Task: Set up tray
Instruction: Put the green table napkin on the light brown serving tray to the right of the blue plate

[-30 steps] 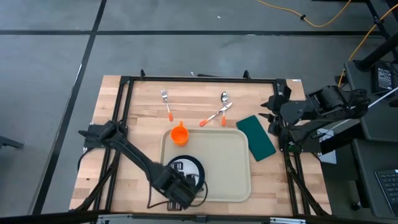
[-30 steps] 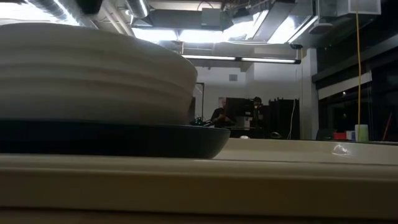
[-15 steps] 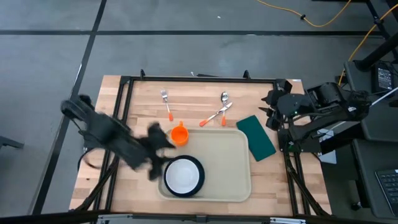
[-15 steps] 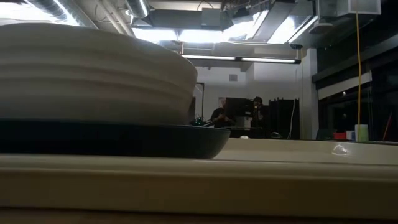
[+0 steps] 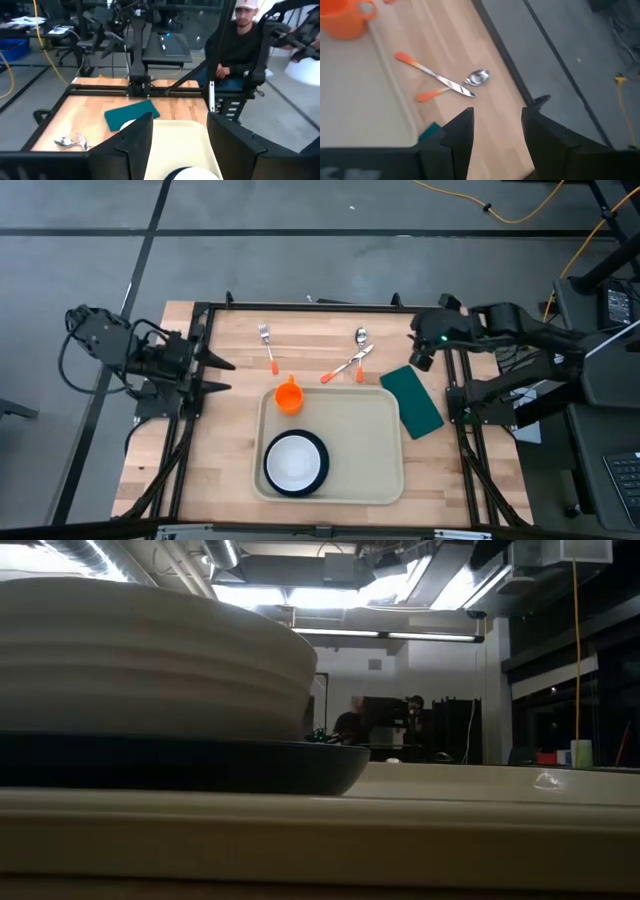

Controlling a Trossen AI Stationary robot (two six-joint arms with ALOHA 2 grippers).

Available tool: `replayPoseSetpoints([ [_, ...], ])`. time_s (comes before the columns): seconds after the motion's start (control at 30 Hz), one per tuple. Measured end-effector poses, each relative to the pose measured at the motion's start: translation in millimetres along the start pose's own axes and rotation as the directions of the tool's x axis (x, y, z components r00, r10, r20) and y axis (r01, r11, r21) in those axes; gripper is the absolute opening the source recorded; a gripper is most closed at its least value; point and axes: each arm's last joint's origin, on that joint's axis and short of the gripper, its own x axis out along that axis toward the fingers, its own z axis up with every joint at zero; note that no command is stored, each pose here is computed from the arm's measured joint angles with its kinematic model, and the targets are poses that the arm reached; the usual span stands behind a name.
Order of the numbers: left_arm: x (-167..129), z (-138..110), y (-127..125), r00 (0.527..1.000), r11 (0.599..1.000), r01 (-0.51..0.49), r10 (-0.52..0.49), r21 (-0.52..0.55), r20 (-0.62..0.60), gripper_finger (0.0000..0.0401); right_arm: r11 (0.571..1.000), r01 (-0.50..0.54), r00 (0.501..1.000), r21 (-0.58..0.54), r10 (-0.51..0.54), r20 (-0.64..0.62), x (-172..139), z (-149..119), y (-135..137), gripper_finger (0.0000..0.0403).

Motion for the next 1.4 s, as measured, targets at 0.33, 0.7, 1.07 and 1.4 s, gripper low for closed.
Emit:
replayPoseSetpoints([
  [0.33, -20, -82, 31, 0.977, 0.991, 0.084, -0.060, -0.108, 0.206, 0.0180, 0.999, -0.053, 0.983, 0.011, 0.055, -0.177, 49, 16, -16, 0.0170],
  [0.7, -13, -96, 35, 0.976, 0.992, -0.061, 0.083, -0.113, 0.202, 0.0180, 0.938, -0.313, 0.883, 0.147, 0.345, -0.317, 106, 13, -66, 0.0170],
  [1.07, -13, -96, 37, 0.957, 0.973, -0.169, 0.200, -0.156, 0.210, 0.0175, 0.880, -0.265, 0.804, 0.396, 0.428, -0.413, 154, -43, -116, 0.0170],
  [1.4, -13, -95, 39, 0.940, 0.959, -0.223, 0.259, -0.176, 0.221, 0.0173, 0.809, -0.191, 0.747, 0.556, 0.487, -0.453, 209, -105, -98, 0.0170],
])
